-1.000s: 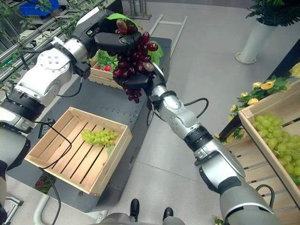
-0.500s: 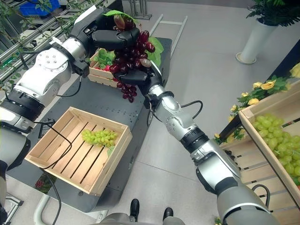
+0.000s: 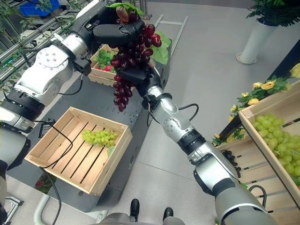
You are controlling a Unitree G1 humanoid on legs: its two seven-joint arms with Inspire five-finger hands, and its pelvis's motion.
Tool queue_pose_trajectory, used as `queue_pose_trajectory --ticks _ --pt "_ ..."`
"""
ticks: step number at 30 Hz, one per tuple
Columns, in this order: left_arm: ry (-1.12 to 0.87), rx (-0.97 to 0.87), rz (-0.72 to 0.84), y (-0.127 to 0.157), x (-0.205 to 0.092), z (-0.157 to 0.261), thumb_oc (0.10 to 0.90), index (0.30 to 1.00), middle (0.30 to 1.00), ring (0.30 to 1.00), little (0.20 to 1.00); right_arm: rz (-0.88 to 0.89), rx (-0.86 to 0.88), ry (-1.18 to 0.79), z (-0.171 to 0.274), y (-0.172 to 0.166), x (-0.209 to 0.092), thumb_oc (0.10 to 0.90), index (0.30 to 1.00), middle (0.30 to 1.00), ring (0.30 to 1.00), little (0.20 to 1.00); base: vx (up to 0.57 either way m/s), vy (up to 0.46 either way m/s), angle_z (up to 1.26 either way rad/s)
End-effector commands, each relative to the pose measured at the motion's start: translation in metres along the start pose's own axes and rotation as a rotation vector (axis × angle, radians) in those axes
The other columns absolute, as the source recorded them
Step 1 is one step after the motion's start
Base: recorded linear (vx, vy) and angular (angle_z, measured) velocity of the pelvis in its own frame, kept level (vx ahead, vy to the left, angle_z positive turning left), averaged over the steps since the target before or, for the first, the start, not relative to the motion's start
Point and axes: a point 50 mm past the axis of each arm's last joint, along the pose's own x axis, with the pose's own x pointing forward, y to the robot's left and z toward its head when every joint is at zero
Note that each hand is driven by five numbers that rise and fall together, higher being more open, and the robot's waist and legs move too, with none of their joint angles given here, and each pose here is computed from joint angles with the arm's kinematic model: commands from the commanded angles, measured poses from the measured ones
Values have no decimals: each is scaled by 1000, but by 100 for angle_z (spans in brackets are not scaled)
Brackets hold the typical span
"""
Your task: Pick up the fruits from the basket on one side to the basket on the other side
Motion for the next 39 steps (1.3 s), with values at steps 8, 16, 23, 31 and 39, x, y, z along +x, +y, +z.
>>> queue_pose_trajectory --ticks 8,16,23,31,39 --pt "11 48 142 25 1 -4 800 900 900 900 900 30 142 -383 50 5 -2 400 300 300 300 300 0 0 0" --pt "103 68 223 52 -27 -31 800 900 900 900 900 -60 140 -427 55 -28 -21 400 300 300 300 300 10 9 -1" --pt "181 47 309 68 -47 -53 800 900 900 900 900 -137 135 -390 45 -54 -32 400 300 300 300 300 15 22 -7" --pt "235 49 358 72 -65 -74 800 900 900 900 900 -186 81 -276 22 -74 -45 400 300 300 300 300 14 27 -6" --pt "305 -22 281 42 -87 -113 800 900 900 900 900 -243 31 -150 -13 -94 -69 400 300 300 300 300 4 35 -6"
